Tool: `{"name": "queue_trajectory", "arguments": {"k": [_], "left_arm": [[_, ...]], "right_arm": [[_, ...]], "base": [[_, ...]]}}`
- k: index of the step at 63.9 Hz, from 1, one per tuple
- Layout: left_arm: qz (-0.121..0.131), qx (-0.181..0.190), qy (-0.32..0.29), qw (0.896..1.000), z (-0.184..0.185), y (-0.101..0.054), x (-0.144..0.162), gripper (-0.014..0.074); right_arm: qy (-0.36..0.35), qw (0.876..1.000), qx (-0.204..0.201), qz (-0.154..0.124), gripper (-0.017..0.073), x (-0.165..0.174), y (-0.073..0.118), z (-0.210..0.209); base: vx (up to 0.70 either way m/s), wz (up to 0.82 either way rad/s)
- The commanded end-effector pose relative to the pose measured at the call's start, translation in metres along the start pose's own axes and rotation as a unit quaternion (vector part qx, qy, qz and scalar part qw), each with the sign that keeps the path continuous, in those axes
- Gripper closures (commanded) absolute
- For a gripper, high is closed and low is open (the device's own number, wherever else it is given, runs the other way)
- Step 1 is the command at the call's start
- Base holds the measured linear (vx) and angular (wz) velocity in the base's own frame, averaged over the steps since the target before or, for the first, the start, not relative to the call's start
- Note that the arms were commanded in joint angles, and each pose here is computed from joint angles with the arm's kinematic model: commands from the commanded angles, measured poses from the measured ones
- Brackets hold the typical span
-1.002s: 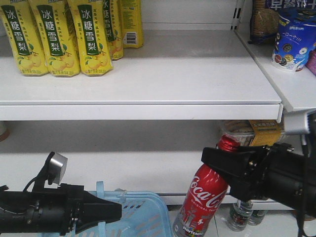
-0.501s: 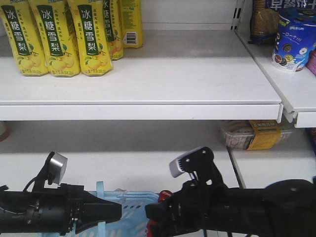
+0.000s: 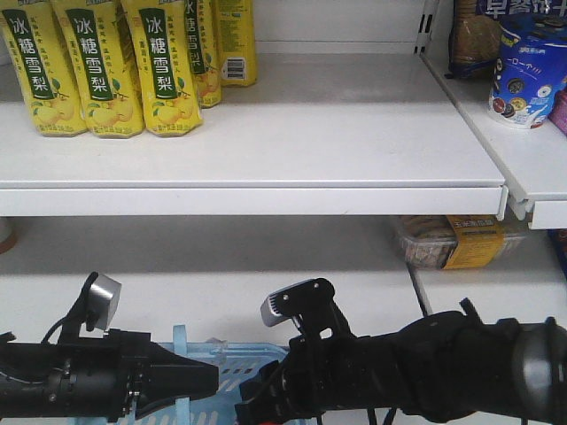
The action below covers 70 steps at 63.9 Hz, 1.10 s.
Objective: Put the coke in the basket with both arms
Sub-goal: 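Lower the bottle into the light-blue basket and open the right gripper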
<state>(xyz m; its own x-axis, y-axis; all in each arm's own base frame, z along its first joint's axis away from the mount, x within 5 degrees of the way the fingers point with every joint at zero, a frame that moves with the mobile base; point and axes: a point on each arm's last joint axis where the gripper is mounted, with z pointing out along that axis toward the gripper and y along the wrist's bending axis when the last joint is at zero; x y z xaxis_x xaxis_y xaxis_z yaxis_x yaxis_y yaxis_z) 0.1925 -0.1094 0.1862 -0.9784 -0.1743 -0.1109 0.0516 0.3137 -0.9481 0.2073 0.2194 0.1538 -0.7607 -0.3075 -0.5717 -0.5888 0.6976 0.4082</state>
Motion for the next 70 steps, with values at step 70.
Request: {"name": "queue_trajectory", "arguments": {"k": [70], "left_arm": [[0.005,0.067,-0.022,0.998,-0.003,-0.020,-0.004,0.0600]], "right_arm": [[-0.097,0.993,-0.044,-0.046,0.0141,-0.043,0.034,-0.058]], "base": [[0.00,0.00]]}}
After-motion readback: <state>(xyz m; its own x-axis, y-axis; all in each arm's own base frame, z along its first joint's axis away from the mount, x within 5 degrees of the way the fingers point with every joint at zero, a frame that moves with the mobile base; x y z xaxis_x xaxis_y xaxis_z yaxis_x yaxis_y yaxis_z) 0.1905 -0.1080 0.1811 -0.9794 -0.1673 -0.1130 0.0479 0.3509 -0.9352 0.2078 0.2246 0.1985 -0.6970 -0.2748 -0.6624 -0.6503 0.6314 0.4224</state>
